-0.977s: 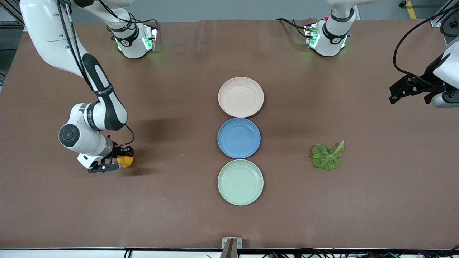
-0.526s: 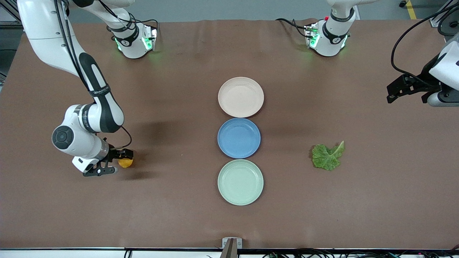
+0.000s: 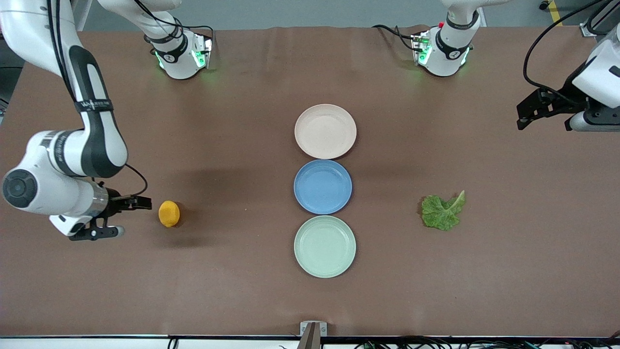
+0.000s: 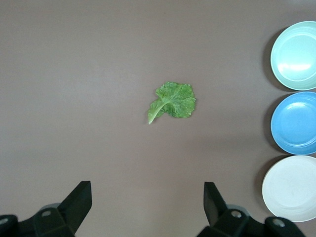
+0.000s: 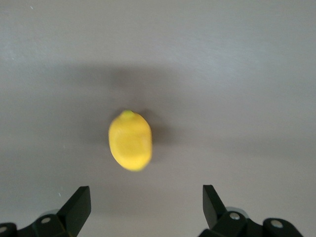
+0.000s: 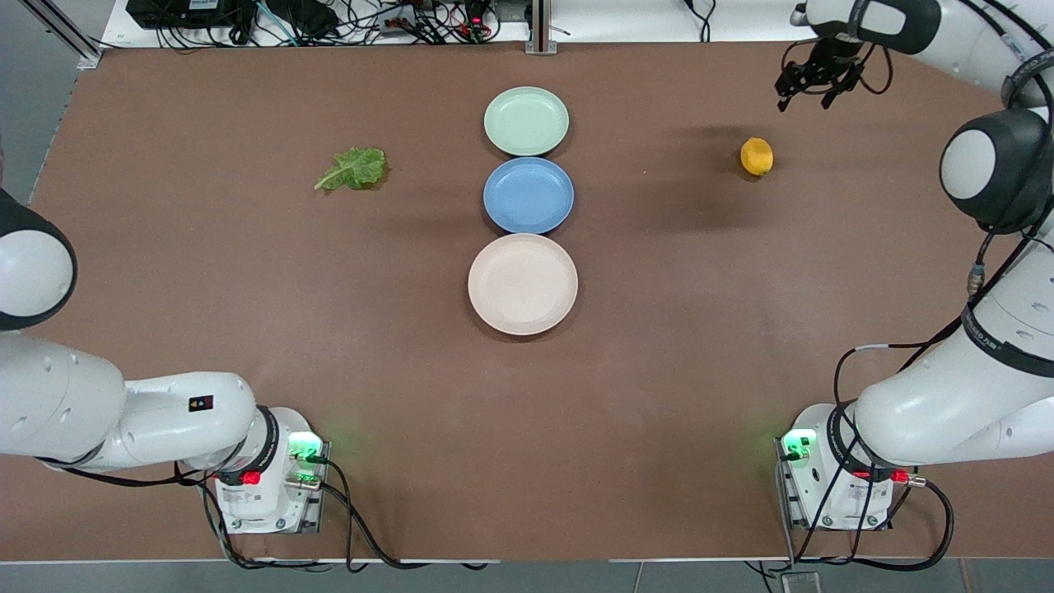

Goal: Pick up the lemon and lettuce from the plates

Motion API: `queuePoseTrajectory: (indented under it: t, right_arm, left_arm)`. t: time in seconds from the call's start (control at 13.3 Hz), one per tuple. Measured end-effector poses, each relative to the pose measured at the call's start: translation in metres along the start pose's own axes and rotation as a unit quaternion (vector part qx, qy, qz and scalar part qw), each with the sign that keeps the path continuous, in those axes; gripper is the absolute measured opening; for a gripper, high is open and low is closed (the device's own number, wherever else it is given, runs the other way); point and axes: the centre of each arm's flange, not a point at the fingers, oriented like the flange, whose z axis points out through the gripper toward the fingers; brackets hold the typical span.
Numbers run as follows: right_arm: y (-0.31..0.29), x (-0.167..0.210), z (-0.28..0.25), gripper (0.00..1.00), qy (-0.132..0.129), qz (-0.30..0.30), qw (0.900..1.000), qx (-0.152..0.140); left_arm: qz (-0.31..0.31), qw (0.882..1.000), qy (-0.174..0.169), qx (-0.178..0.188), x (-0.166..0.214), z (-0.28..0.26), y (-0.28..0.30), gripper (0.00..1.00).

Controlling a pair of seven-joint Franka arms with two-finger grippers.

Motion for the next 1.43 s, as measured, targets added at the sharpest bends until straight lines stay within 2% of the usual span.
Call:
queuePoseTrajectory:
  t: [0.23, 0.53, 0.68, 0.83, 0.98, 1.2, 1.43]
  right_arm:
    - [0.011, -0.016, -0.060, 1.00, -0.023, 0.003, 1.000, -0.016]
    - [0.029, -0.024, -0.127, 1.00, -0.018, 0.018, 1.000, -0.016]
    - [0.037, -0.027, -0.132, 1.00, -0.022, 0.025, 0.999, -0.014]
    - [0.041, -0.033, -0.123, 1.00, -0.053, 0.031, 0.998, 0.002]
    - [0.044, -0.035, -0.120, 1.00, -0.061, 0.033, 0.998, 0.007]
    - [0.044, -0.041, -0.132, 1.00, -0.051, 0.034, 0.998, 0.007]
    - [0.042, -0.061, -0.147, 1.00, -0.012, 0.034, 0.999, 0.005]
  left_arm:
    - [0.002, 1.000, 0.001, -0.001, -0.003, -0.004, 0.004, 1.00]
    - [-0.001, 1.000, -0.012, -0.003, -0.007, 0.003, 0.024, 1.00]
    - [-0.002, 1.000, -0.018, -0.002, -0.008, 0.006, 0.023, 1.00]
    - [-0.008, 1.000, -0.018, -0.002, -0.009, 0.005, 0.016, 1.00]
    - [-0.012, 1.000, -0.018, -0.001, -0.013, 0.003, 0.012, 1.00]
    - [-0.012, 1.000, -0.018, 0.000, -0.015, 0.003, 0.012, 1.00]
    - [-0.013, 1.000, -0.020, -0.001, -0.015, 0.005, 0.010, 1.00]
